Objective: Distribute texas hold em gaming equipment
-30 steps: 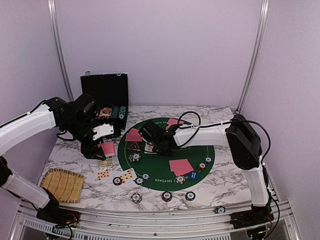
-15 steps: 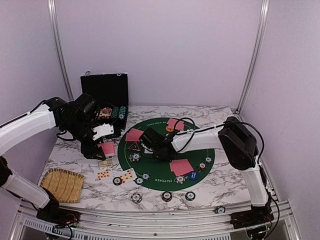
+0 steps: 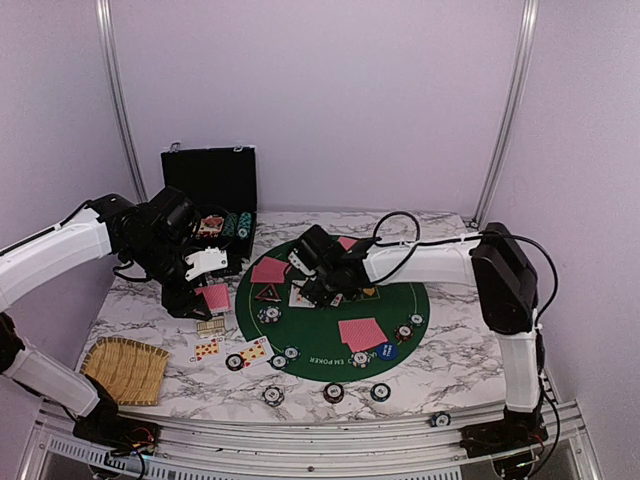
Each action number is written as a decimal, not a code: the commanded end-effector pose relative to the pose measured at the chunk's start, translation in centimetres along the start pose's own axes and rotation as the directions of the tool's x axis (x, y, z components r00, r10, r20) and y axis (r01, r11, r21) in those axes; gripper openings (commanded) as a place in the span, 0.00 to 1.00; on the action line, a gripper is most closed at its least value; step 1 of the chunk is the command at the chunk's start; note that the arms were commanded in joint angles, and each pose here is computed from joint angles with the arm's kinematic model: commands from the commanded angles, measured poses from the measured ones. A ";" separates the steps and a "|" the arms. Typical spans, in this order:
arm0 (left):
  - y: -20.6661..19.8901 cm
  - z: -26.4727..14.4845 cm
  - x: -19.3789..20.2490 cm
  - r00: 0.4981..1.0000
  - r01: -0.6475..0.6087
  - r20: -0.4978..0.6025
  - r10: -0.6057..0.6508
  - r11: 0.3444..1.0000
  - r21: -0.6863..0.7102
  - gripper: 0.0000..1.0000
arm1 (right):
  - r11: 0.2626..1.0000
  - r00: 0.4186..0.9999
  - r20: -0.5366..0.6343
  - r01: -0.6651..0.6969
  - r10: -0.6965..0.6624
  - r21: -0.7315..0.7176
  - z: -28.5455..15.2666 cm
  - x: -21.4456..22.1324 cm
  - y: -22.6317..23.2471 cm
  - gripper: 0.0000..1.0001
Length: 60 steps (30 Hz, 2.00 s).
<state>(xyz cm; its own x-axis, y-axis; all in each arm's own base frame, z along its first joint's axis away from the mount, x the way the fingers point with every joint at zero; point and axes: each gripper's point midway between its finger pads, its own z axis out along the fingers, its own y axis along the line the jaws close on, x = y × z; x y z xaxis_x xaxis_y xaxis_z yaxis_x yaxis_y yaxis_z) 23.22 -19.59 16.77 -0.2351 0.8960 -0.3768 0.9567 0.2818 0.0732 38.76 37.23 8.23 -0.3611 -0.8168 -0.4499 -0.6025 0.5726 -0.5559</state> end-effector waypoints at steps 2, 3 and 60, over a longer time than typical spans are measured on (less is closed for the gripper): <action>-0.3 -0.8 0.0 1.000 0.009 0.019 -0.009 1.000 -0.002 0.00 | 0.891 0.896 0.125 -0.392 0.426 -0.227 -5.9 -5.4 -5.1 0.92; -0.3 -0.9 0.0 1.000 0.008 0.020 -0.008 1.000 -0.002 0.00 | 0.851 0.866 0.116 -0.441 0.487 -0.285 -6.6 -6.0 -5.0 0.93; 0.2 -0.9 -1.3 0.999 0.018 0.044 -0.018 1.000 0.012 0.00 | -0.347 0.674 -0.549 -0.426 0.495 -0.836 -16.5 -16.6 16.9 0.99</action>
<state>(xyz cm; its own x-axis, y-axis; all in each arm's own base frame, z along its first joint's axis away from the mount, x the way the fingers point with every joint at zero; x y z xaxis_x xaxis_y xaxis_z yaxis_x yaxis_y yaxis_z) 23.09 -19.94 16.95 -0.2467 0.8861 -0.3923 0.9555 0.2899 0.0539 22.99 58.49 16.16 -0.9409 -0.2955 -0.1654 -0.2165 0.1493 0.9648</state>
